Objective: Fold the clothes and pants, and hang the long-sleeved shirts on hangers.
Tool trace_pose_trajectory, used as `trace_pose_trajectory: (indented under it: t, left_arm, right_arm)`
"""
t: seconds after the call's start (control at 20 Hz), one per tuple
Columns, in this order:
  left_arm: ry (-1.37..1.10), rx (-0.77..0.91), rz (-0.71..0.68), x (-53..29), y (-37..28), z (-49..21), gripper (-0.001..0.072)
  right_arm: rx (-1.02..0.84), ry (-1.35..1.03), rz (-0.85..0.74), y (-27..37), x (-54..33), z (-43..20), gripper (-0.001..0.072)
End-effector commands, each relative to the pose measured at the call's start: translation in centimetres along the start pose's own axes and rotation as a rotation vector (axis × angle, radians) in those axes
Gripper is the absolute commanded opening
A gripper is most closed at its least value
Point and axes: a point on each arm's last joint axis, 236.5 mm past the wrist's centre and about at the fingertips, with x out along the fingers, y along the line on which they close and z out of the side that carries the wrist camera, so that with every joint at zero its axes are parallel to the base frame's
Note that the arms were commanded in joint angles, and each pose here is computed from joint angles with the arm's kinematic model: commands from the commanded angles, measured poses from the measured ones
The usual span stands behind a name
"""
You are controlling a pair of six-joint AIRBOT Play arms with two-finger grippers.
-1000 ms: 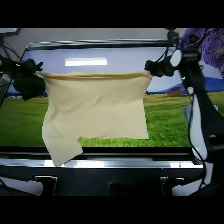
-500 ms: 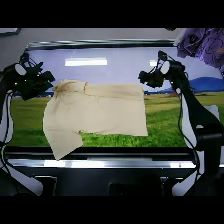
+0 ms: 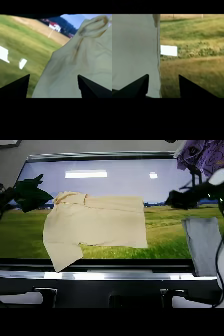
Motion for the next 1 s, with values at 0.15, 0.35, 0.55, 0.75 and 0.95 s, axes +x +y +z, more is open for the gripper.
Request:
trace_pose_trajectory:
  t: [0.15, 0.35, 0.55, 0.75, 0.95]
  left_arm:
    - [0.139, -0.109, 0.042, 0.0, 4.5, -10.2, 0.0672]
    - [0.179, -0.118, 0.048, 0.8, 4.9, -11.3, 0.0672]
    - [0.179, -0.119, 0.048, 0.8, 4.9, -11.3, 0.0672]
    - [0.170, -0.119, 0.047, 0.8, 4.9, -11.1, 0.0671]
    - [0.172, -0.119, 0.047, 0.8, 4.9, -11.1, 0.0672]
  right_arm:
    - [0.203, 0.190, 0.287, 0.4, 6.6, -15.0, 0.0494]
    - [0.259, 0.121, 0.336, 0.5, 9.8, -16.4, 0.0494]
    - [0.263, 0.138, 0.374, 0.6, 11.3, -17.3, 0.0494]
    - [0.274, 0.159, 0.416, 0.7, 12.6, -17.7, 0.0493]
    - [0.323, 0.150, 0.470, 1.2, 13.5, -17.1, 0.0493]
